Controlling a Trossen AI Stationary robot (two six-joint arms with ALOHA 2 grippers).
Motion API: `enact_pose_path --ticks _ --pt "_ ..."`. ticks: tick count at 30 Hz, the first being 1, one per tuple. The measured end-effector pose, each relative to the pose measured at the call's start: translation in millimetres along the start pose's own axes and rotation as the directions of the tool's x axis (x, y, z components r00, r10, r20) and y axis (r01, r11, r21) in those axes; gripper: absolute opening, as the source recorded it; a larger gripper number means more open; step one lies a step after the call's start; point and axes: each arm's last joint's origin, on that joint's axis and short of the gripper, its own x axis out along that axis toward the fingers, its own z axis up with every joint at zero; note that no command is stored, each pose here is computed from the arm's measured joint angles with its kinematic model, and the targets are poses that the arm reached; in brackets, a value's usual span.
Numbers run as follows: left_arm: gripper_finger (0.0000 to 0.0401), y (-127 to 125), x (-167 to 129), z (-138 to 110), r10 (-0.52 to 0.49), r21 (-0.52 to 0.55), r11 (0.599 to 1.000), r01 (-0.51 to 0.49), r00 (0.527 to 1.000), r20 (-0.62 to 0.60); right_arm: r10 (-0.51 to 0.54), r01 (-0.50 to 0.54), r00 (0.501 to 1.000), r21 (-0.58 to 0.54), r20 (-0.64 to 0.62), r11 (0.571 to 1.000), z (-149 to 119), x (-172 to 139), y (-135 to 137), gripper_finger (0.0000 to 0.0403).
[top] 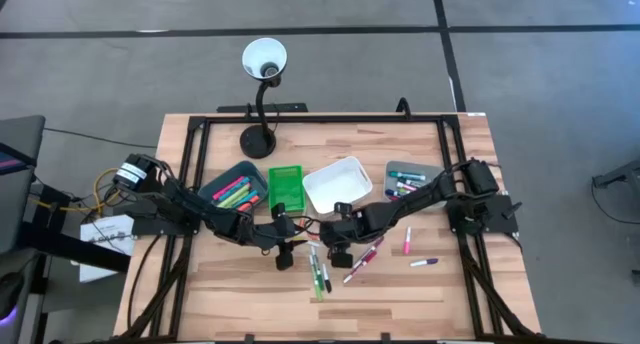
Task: Pick & Place Markers
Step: Put the orange and white highlighter pen into the green bin
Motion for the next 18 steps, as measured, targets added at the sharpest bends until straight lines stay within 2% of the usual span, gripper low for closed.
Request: enact_pose_path --ticks 5,10,13,18 --pt "0.0158 -4.8 -2.2 -1.2 -0.016 0.009 1.000 0.016 1.000 0.000 -0.068 0.067 0.997 -0.034 -0.042 0.997 18.0 -20.2 -1.5 0.0001" --pt "0.0158 -8.8 -4.4 -3.9 -0.036 0.024 0.999 0.037 0.999 -0.007 -0.065 0.064 0.997 -0.021 -0.042 0.998 26.5 -27.6 -3.9 0.0019" --pt "0.0158 -7.6 -4.8 -8.4 -0.045 0.031 0.998 0.046 0.999 -0.027 -0.056 0.056 0.998 -0.004 -0.031 0.998 27.1 -26.0 -0.5 0.0036" --pt "0.0158 -6.1 -5.4 -12.3 -0.043 0.015 0.999 0.043 0.998 -0.036 -0.046 0.046 0.998 0.002 -0.048 0.999 22.0 -1.4 11.5 0.0078"
